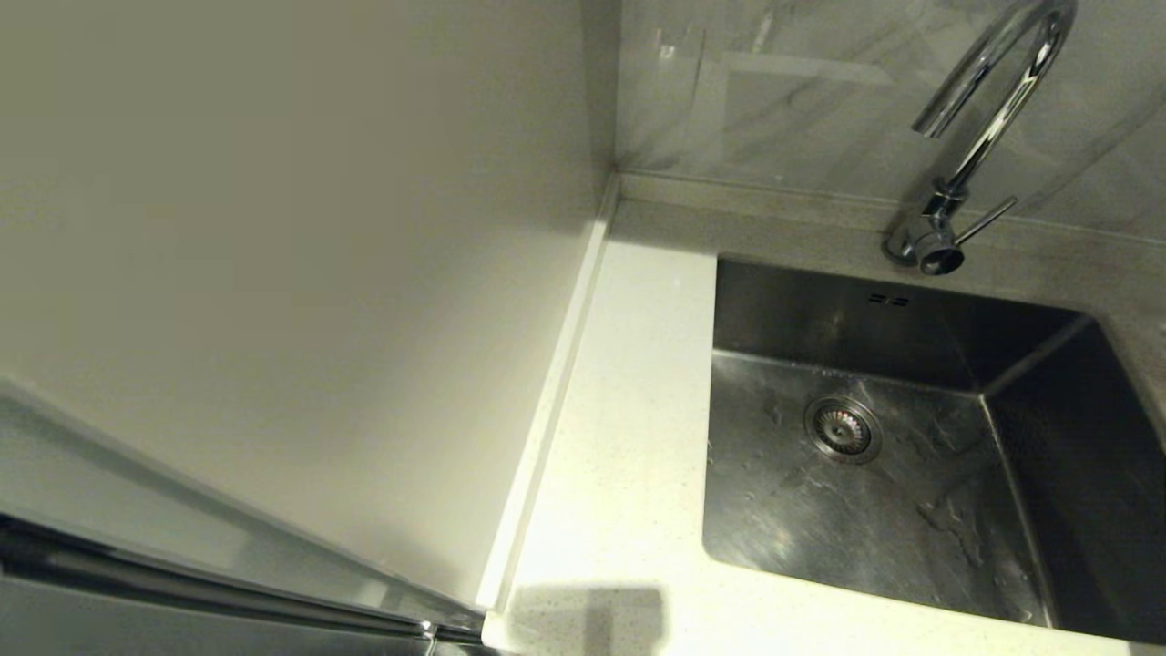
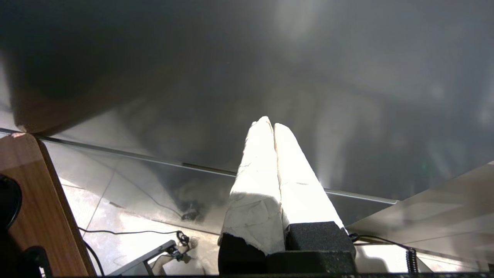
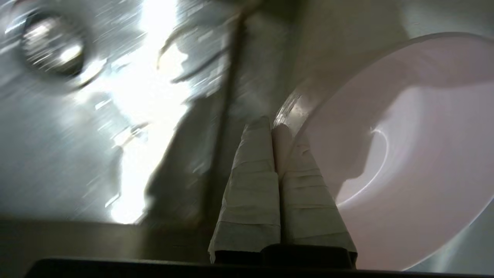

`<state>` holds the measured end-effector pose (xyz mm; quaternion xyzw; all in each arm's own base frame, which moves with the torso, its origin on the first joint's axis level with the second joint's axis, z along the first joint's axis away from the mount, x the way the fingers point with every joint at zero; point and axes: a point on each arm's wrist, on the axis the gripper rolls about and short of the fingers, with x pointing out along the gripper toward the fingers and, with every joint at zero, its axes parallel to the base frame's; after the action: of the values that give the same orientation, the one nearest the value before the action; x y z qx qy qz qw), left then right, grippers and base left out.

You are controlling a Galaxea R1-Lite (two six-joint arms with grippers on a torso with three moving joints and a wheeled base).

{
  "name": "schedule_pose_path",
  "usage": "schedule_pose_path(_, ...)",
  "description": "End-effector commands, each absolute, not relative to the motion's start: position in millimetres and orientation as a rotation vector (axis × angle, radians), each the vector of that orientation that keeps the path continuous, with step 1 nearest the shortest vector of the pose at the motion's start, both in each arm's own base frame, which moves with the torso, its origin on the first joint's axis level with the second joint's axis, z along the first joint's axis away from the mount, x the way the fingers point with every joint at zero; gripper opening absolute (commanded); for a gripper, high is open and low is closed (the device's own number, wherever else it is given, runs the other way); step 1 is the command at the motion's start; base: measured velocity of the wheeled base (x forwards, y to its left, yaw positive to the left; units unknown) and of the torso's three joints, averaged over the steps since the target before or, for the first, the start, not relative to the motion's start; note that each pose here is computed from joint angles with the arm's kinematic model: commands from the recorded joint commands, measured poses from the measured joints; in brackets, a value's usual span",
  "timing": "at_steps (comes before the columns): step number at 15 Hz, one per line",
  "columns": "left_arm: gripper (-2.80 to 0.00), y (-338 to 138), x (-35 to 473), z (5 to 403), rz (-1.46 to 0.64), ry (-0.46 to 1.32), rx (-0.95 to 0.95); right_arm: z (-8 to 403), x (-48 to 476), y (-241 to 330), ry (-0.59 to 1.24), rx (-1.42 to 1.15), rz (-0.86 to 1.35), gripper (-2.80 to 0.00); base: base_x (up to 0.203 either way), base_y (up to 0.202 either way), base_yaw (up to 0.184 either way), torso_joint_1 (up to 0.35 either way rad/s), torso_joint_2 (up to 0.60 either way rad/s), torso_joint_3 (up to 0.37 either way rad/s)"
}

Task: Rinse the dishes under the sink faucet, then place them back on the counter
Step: Put a bowl into the sink

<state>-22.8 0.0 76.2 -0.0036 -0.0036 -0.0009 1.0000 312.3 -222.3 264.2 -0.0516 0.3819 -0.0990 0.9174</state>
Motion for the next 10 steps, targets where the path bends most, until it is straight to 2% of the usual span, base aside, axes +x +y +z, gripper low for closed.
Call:
schedule_pose_path(1, -2.8, 0, -23, 75, -0.002, -0.005, -0.008, 280, 281, -199, 0.889, -0.036, -0.136, -2.8, 0.0, 0.0, 0.0, 0.0, 0.0, 0.0)
schedule_pose_path(3, -2.8, 0, -23, 75, -0.002, -0.005, -0.008, 280, 257, -180, 1.034, 0.018, -0.032, -2.8, 0.0, 0.0, 0.0, 0.0, 0.0, 0.0)
schedule_pose_path(6, -2.8, 0, -23, 75, -0.002, -0.005, -0.008, 276, 227, -158, 1.198, -0.046, 0.176, -2.8, 0.0, 0.0, 0.0, 0.0, 0.0, 0.0)
schedule_pose_path(10, -2.8, 0, -23, 75, -0.002, -0.005, -0.008, 263, 235, -135, 1.247, -0.194, 0.402, -2.8, 0.0, 0.0, 0.0, 0.0, 0.0, 0.0)
